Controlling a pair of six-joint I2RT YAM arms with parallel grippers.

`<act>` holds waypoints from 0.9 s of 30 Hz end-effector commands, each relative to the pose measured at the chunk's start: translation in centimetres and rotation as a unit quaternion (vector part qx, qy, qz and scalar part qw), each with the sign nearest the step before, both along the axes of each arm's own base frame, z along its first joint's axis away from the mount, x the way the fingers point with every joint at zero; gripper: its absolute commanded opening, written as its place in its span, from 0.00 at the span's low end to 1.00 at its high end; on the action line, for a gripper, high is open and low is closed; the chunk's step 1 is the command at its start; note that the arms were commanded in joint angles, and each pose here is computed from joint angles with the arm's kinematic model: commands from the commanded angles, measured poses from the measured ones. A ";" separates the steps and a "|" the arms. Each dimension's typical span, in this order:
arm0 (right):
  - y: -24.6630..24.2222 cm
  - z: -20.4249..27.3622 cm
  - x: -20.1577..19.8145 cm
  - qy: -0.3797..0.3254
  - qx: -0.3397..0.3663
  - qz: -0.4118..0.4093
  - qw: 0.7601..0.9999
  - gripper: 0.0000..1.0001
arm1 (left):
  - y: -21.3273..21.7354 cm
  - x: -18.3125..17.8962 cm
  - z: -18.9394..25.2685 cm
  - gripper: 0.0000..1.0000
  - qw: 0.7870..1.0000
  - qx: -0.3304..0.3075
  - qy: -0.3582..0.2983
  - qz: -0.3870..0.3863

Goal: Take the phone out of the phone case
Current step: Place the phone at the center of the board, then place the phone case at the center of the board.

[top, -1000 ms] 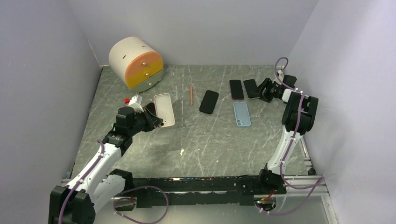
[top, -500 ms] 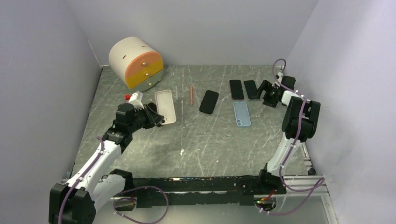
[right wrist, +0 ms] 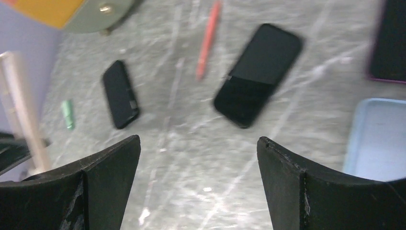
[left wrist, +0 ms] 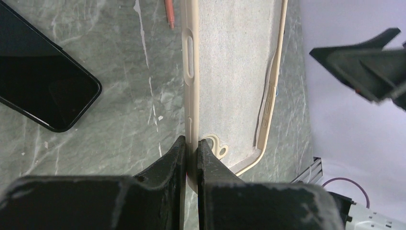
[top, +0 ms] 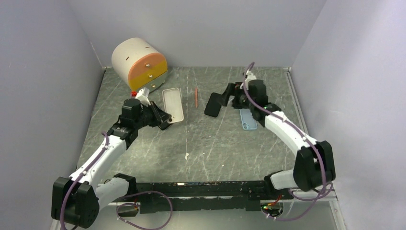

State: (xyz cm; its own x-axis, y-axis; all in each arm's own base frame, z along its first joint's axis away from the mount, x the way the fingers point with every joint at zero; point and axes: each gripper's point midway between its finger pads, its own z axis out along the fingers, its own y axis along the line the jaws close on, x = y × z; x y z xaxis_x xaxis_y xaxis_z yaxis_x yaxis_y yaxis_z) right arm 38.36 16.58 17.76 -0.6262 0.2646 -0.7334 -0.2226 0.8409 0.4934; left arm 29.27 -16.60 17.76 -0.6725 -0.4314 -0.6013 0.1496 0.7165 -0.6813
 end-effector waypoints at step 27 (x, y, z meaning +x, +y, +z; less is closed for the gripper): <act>20.7 3.9 -5.8 -0.044 -0.058 0.108 0.991 0.57 | -2.4 0.5 2.2 0.02 0.999 0.039 -0.005 0.024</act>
State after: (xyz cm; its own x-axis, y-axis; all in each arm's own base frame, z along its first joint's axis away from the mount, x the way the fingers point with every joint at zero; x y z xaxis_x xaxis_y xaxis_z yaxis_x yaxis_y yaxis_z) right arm 31.65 37.04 19.84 -0.6291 0.0522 -0.7756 -0.4297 0.8081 0.4029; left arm 28.85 -18.51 16.90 -0.7006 -0.3955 -0.5939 0.0651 0.7935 -0.6051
